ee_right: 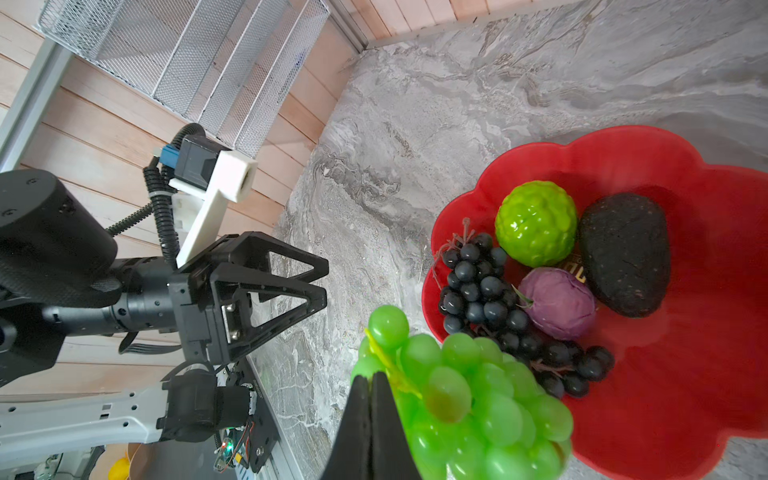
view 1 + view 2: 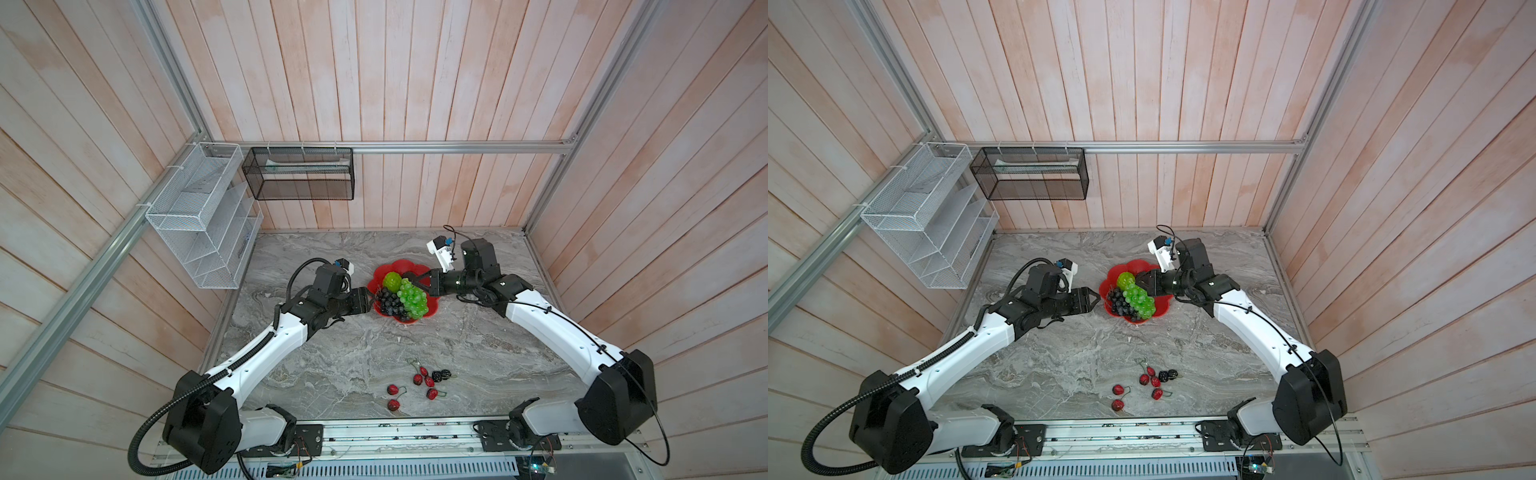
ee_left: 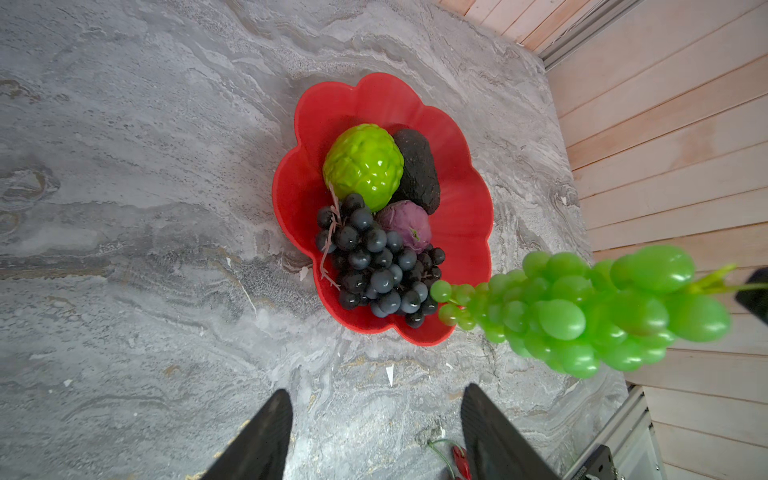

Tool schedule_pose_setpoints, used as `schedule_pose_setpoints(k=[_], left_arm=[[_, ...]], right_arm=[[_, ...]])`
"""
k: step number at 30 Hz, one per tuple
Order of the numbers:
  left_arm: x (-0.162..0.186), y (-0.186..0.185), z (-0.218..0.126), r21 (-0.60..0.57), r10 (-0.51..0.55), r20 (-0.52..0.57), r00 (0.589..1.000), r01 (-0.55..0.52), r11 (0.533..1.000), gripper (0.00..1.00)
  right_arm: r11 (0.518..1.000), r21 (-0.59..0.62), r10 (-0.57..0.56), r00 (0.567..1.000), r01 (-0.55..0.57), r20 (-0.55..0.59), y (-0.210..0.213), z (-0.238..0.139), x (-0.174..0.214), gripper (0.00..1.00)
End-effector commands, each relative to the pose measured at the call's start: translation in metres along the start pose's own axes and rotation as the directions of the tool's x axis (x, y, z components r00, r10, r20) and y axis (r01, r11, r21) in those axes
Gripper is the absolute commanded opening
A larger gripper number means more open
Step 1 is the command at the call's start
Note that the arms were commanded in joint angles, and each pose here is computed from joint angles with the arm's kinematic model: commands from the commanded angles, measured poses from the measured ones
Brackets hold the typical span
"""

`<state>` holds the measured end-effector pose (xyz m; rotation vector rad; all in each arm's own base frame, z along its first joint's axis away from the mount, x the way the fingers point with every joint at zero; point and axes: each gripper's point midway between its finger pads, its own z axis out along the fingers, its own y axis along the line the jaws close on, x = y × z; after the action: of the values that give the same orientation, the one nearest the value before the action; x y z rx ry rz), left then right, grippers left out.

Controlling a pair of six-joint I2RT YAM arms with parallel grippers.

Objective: Place and organize the fake fruits in the fruit bowl
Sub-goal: 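Lower the green grapes into the bowl beside the avocado with the right gripper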

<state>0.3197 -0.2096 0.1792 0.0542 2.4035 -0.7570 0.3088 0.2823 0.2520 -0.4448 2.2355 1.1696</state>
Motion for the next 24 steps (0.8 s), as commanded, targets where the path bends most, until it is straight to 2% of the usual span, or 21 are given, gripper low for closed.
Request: schedule_pose_setpoints(k=[1, 10, 24], left_arm=[[0.001, 0.002, -0.006, -0.017, -0.001, 0.020, 1.000, 0.001, 1.000, 0.67], [0.002, 0.004, -0.002, -0.023, -0.001, 0.012, 1.000, 0.001, 1.000, 0.67], [0.003, 0.005, 0.003, -0.019, -0.009, 0.002, 1.000, 0.009, 1.000, 0.67]], right_arm=[[0.999, -0.048, -0.012, 1.000, 0.013, 0.024, 0.008, 0.003, -0.004, 0.00], [0.998, -0.061, -0.001, 1.000, 0.001, -0.001, 0.003, 0.010, 0.003, 0.00], [0.990, -0.139, 0.007, 1.000, -0.004, 0.020, 0.029, -0.004, -0.007, 0.00]])
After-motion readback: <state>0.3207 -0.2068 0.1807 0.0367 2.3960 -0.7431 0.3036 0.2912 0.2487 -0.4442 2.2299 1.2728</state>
